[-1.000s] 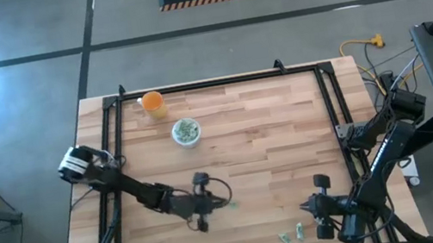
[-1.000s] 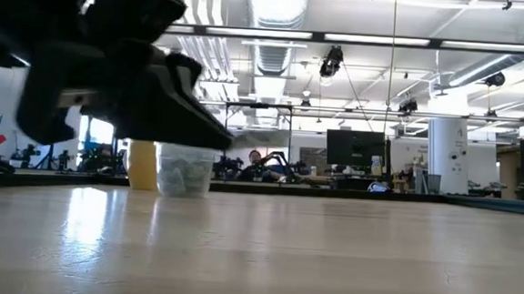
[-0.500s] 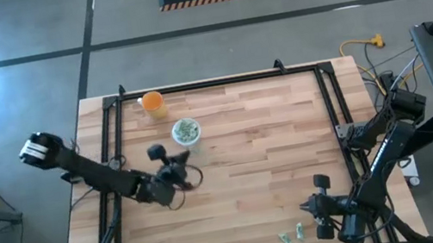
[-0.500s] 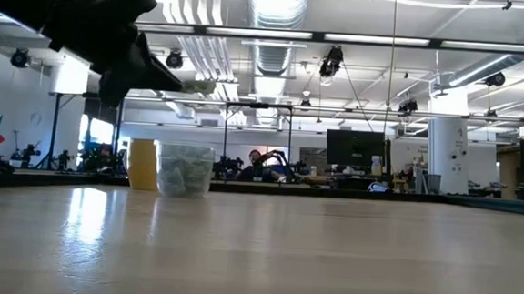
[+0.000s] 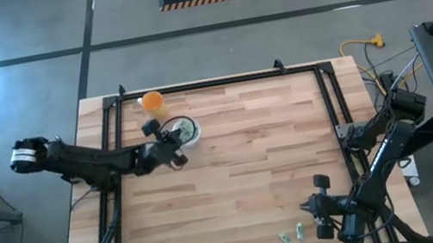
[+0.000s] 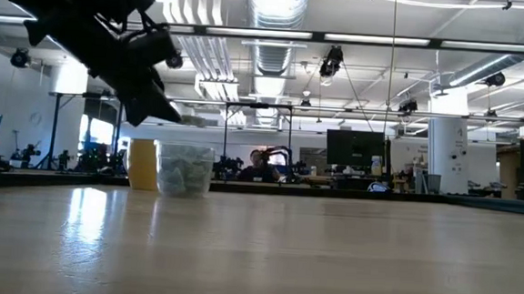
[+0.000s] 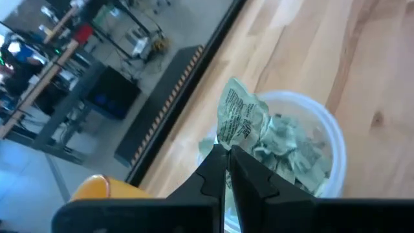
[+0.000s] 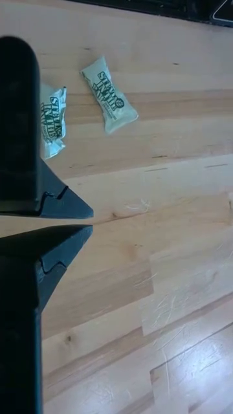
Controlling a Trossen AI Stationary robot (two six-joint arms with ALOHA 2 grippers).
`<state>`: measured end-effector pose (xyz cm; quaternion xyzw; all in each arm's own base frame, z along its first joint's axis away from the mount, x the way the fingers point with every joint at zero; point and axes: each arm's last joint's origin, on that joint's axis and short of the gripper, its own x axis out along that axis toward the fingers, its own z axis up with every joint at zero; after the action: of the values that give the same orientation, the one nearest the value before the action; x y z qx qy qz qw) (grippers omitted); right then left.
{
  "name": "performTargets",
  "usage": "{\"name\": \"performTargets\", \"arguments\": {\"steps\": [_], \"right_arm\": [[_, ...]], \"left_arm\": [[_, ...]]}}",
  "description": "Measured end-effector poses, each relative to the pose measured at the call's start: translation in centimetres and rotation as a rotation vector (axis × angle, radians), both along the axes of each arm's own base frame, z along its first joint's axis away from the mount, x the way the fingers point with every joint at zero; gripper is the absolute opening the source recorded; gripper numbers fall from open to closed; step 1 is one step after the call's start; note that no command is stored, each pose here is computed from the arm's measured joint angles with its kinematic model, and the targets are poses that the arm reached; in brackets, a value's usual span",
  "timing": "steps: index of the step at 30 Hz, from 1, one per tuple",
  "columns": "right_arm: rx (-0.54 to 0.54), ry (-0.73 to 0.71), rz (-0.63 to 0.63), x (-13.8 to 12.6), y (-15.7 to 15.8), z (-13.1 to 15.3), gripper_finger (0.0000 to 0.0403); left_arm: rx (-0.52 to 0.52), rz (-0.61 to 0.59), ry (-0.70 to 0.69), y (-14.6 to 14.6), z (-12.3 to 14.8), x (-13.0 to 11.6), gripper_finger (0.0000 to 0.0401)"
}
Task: Pick and place Stevia / Truvia into bins
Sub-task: Put the stevia packet into the transparent container
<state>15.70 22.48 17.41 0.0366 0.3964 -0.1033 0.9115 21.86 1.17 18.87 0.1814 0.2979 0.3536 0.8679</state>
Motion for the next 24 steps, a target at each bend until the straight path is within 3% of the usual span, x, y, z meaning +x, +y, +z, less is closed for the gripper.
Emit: {"name": "performTargets", "arguments": {"steps": [9, 19, 24], "right_arm": [[0.001, 0.000, 0.000, -0.01, -0.01, -0.05, 0.0018], [0.006, 0.001, -0.004, -0.08, -0.12, -0.29, 0.0018], [0.100, 0.067, -0.016, -0.21, 0.14, -0.47, 0.0018]], "left_arm": [[-0.007, -0.001, 0.038, 0.17, -0.82, 0.47, 0.0006], [-0.005, 0.003, 0.048, 0.20, -0.98, 0.66, 0.0122], [-0.005, -0.002, 0.029, 0.04, -0.54, 0.68, 0.0160]]}}
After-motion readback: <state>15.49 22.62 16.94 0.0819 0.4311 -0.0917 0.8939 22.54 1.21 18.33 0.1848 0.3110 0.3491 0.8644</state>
